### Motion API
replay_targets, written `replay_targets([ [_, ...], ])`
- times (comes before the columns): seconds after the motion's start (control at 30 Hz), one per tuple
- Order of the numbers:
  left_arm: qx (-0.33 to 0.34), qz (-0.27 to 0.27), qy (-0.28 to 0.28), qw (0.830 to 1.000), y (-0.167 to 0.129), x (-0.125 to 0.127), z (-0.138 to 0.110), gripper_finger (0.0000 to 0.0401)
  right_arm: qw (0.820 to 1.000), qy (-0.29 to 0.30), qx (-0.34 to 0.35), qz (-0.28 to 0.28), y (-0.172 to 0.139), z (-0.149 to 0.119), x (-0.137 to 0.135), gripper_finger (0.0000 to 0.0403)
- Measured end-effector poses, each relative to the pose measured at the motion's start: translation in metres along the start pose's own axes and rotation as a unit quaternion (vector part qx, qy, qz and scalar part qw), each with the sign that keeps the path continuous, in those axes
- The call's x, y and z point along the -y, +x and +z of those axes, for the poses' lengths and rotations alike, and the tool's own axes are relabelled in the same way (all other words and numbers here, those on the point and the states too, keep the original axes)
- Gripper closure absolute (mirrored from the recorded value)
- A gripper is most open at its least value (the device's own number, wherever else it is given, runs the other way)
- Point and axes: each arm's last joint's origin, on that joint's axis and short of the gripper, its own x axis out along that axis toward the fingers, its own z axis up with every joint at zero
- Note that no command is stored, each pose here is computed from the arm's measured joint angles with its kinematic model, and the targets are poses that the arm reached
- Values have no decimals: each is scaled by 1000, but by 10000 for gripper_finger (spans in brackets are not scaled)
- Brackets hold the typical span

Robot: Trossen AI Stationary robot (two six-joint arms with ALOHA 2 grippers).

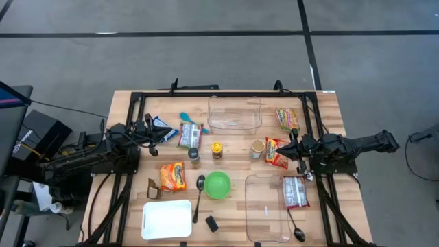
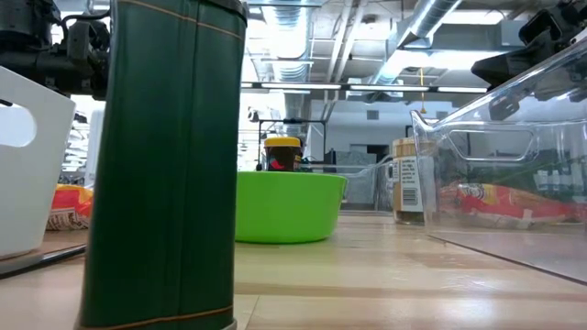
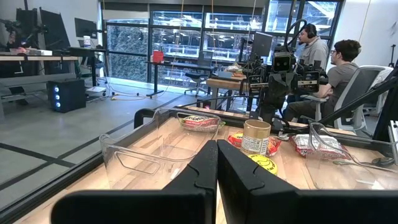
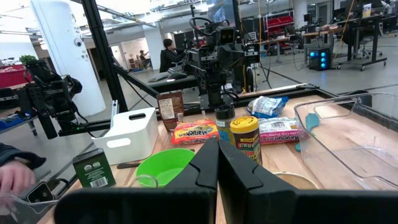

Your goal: Pick & Place Food Item

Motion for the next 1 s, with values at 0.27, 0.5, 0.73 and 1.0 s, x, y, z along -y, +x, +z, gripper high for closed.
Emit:
replay_targets([
  [0.27, 0, 0, 0, 1000, 0, 0, 0, 400, 1000, 0, 0, 0, 0, 0, 0, 403],
  [0.5, 0, 0, 0, 1000, 0, 0, 0, 400, 1000, 0, 0, 0, 0, 0, 0, 403],
  [0.73, 0, 0, 0, 1000, 0, 0, 0, 400, 1000, 0, 0, 0, 0, 0, 0, 403],
  [1.0, 0, 0, 0, 1000, 0, 0, 0, 400, 999, 7, 44, 8, 0, 9, -2, 403],
])
